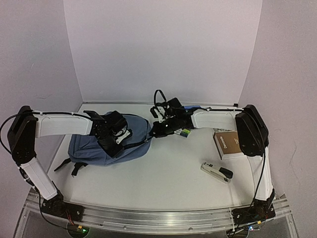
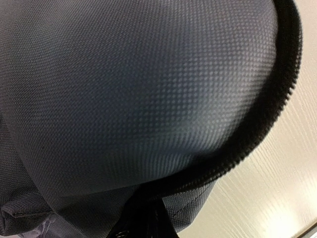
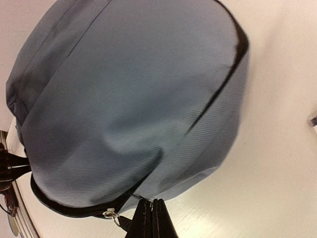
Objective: Pack the student bag
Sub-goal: Unzip the student bag at the center of the board.
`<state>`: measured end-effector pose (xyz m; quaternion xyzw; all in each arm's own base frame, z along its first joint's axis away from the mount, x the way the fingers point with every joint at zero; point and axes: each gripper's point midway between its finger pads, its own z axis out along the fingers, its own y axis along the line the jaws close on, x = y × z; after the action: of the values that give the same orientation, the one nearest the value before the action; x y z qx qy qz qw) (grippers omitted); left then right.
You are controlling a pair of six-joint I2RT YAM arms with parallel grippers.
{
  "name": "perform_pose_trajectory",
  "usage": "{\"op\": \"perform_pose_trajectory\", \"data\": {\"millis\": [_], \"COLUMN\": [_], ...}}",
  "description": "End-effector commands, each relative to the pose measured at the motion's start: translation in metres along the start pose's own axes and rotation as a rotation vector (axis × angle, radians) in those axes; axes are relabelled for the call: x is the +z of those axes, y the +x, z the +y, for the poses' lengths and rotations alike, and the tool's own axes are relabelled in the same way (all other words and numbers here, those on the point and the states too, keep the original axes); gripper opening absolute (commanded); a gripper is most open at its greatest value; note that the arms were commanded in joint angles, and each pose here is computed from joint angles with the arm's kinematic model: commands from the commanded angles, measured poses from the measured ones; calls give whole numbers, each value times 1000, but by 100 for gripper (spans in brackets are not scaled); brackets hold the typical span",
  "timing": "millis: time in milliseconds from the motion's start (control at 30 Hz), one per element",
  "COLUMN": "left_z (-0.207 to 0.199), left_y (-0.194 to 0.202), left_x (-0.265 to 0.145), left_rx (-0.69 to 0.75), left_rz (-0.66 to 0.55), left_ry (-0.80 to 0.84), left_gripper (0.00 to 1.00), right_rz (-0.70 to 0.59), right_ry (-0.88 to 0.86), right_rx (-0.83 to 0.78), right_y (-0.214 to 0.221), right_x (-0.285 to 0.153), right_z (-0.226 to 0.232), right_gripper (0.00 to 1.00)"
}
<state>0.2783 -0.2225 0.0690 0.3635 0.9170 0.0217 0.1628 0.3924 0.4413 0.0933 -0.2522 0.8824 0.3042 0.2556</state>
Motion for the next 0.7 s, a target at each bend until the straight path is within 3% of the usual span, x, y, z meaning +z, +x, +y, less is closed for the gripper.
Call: {"op": "perform_pose_trajectory", "data": {"millis": [0, 133, 200, 367, 400, 467, 500, 567, 667], "left_z": [14, 22, 34, 24, 18, 0, -9, -27, -43], "left_y": [35, 32, 29, 12, 7, -4, -9, -18, -28], "left_x": [-20, -36, -44, -64, -68, -77, -80, -84, -80], "left_rx": [33, 19, 11, -17, -22, -5, 16, 56, 99], "left_rz": [100, 58, 37, -69, -100, -163, -193, -242, -273], "left_ry": [-64, -97, -166, -97, -71, -13, 2, 35, 52], "left_gripper": [0, 0, 3, 37, 48, 82, 89, 98, 100], "right_rz": [-160, -164, -136, -51, -42, -27, -21, -9, 0], "right_ry": [102, 96, 4, -168, -193, -241, -254, -279, -307], "right_rx": [-11, -20, 14, 16, 9, -3, -6, -6, 1], "right_y": [-56, -56, -46, -10, -4, 5, 8, 13, 15], "right_x": [-46, -52, -49, -41, -41, -41, -40, -39, -37], "right_z": [-44, -50, -33, 26, 38, 63, 71, 85, 99], "right_gripper": [0, 0, 0, 0, 0, 0, 0, 0, 0]}}
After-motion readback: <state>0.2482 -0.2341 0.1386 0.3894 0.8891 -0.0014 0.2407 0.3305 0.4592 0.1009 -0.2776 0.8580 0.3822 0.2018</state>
